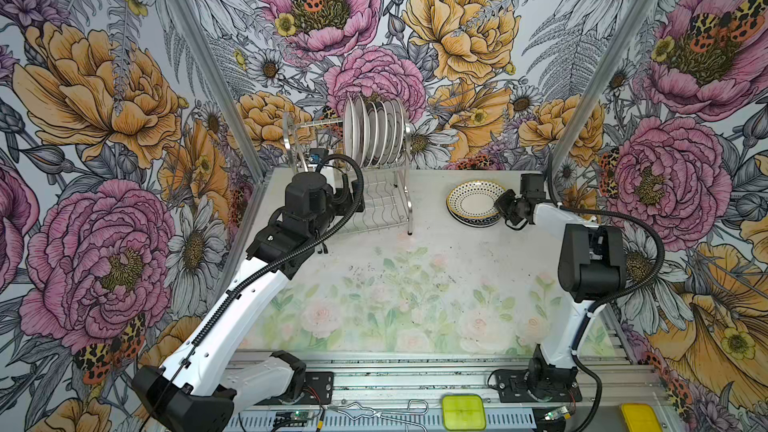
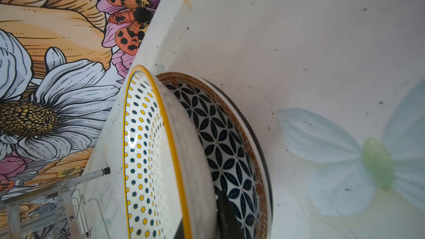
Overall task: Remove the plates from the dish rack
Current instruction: 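Lower the dotted plate onto the geometric plate while the left gripper withdraws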
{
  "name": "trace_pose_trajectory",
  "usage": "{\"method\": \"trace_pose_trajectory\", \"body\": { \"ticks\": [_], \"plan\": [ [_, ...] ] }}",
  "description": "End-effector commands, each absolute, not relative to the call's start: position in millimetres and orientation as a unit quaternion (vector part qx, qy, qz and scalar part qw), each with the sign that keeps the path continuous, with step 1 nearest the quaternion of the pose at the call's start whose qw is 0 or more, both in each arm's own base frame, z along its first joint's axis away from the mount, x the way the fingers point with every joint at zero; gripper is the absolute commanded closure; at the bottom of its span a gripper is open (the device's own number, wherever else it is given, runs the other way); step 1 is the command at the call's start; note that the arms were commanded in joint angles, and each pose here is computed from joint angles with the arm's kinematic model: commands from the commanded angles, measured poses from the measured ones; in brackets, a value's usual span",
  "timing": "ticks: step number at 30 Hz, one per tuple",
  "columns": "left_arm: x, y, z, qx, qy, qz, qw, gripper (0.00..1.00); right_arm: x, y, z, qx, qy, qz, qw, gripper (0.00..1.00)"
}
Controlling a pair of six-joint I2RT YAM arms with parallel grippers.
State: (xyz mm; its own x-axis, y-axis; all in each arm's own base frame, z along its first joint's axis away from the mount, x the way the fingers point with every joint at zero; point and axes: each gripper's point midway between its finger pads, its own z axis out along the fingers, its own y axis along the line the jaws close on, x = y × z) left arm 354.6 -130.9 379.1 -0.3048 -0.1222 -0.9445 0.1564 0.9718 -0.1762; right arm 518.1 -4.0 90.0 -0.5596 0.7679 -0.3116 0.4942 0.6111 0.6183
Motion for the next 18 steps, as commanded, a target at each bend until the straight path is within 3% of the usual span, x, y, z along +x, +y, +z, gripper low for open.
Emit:
{"method": "trace_pose_trajectory", "body": {
  "ticks": [1,6,18],
  "plan": [
    [353.0,-129.6,387.2,0.002,0.791,-0.136,0.597,0.01,539.9,-3.0,122.5,0.349,0.834,0.259,0.339,0.87],
    [352.7,-138.9,384.2,0.020,0.793,-0.153,0.589,0.01,534.4,-3.8,119.4,0.346,0.843,0.241,0.334,0.72],
    [356.5,-143.2,376.9,0.025,0.799,-0.156,0.580,0.01,516.2,-12.5,112.3,0.331,0.876,0.163,0.312,0.57]
  ]
}}
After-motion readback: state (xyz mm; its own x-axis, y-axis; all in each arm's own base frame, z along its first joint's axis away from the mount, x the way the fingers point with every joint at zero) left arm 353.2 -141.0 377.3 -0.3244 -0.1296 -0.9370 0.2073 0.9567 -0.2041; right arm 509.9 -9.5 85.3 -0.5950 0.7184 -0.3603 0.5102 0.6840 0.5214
